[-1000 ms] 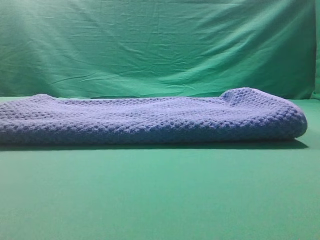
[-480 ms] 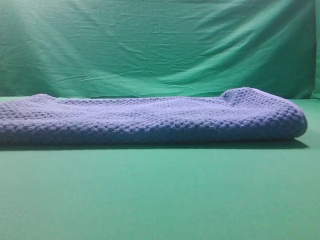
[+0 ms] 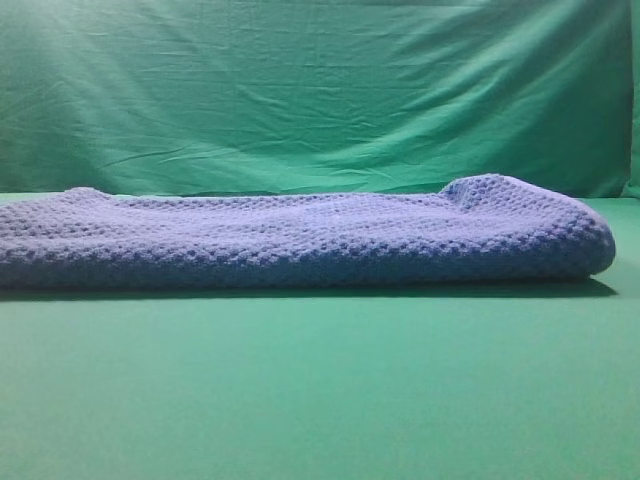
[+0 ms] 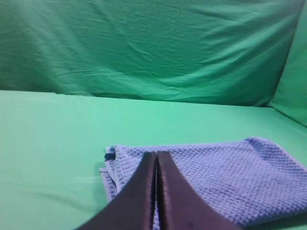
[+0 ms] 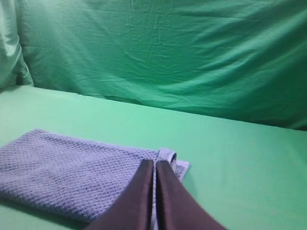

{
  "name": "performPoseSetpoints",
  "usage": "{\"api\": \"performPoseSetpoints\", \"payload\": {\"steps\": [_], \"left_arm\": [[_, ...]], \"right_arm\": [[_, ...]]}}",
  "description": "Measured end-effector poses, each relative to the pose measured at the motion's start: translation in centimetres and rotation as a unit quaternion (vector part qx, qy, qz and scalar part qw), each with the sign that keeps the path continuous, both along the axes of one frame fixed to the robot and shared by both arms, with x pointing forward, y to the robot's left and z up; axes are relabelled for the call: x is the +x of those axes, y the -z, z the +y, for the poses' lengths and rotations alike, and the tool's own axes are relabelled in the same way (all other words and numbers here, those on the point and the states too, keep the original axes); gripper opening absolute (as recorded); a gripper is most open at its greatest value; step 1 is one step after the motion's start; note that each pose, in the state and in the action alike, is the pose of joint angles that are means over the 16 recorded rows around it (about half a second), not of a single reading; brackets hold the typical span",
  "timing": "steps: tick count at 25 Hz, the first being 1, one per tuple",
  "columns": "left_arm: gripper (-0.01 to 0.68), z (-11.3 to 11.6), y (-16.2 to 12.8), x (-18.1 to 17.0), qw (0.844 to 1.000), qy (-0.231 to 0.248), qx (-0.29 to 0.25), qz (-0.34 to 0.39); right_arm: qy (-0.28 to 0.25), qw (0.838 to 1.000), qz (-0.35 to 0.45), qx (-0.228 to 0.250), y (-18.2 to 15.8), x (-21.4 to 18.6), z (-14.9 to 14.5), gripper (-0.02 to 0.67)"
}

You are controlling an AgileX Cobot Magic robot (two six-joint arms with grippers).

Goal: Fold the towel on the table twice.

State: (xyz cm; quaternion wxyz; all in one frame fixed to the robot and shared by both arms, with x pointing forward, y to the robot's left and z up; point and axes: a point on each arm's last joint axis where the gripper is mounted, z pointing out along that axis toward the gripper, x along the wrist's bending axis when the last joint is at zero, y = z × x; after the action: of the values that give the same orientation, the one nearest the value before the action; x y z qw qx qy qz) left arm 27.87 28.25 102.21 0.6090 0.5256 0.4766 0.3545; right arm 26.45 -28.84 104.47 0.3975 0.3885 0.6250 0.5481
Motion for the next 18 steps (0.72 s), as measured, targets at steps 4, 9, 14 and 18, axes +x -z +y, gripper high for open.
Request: {"api": "performPoseSetpoints", "payload": {"steps": [4, 9, 14, 18], "left_arm": [[0.000, 0.1, 1.6, 0.6, 1.000, -0.012, -0.007, 0.005], [0.000, 0.1, 2.8, 0.9, 1.000, -0.014, -0.012, 0.018], [0.000, 0.0, 3.2, 0.9, 0.999, -0.011, -0.018, 0.027], [0.000, 0.0, 3.3, 0.9, 0.999, -0.010, -0.019, 0.032]], "right_arm": [[0.000, 1.000, -0.013, 0.004, 1.6, 0.9, 0.4, 0.000], [-0.001, 1.000, -0.024, 0.007, 2.7, 1.4, 0.6, 0.000], [-0.001, 1.000, -0.020, 0.005, 3.0, 1.5, 0.6, 0.000], [-0.001, 1.000, -0.001, -0.003, 3.4, 1.4, 0.6, 0.000]]}}
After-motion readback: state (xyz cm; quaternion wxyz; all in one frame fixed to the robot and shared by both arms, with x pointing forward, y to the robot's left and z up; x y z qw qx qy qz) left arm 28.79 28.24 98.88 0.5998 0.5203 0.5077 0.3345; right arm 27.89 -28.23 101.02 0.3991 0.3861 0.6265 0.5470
